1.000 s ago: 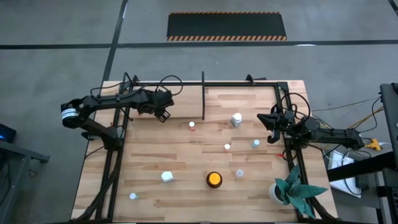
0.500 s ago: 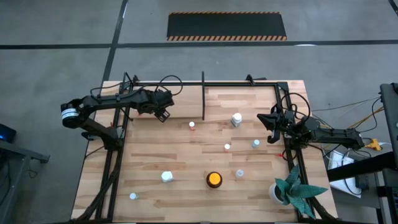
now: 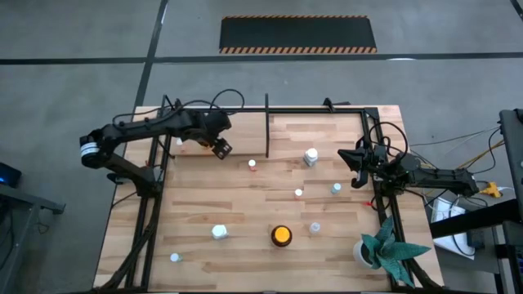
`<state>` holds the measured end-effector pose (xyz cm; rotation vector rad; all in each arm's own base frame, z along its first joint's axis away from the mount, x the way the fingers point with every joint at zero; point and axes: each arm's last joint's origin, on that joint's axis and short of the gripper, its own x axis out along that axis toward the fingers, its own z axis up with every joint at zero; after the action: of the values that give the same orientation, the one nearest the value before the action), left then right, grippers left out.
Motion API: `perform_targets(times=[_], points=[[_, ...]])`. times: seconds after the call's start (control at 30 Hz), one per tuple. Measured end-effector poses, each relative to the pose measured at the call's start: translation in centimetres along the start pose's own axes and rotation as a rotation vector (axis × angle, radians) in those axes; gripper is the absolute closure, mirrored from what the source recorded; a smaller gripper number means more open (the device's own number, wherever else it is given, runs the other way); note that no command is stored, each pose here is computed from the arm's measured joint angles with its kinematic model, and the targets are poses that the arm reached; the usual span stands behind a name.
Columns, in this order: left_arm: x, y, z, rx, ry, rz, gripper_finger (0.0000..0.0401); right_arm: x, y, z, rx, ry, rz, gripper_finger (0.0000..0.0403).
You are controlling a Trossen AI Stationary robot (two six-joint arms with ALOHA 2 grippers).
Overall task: Pick and place medicine bottles onto shelf by color
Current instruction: Put the top pink pill bottle on the shelf
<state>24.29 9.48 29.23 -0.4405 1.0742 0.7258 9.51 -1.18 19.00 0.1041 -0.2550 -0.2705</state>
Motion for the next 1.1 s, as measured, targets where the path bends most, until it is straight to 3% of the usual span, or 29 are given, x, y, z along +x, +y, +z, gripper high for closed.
perform_targets(times=[0.5,0.77,1.1], points=[[-2.6,-9.3,-1.3,0.246,-0.341,-0.344,0.0170,0.0,0.0,0.0,0.002,0.000,0.000,0.0394],[-0.3,-10.3,-2.5,0.355,-0.449,-0.376,0.0170,0.0,0.0,0.0,0.011,0.001,0.000,0.0394],[5.0,-9.7,-5.2,0.379,-0.558,-0.321,0.0170,0.0,0.0,0.0,0.011,0.001,0.000,0.0394]])
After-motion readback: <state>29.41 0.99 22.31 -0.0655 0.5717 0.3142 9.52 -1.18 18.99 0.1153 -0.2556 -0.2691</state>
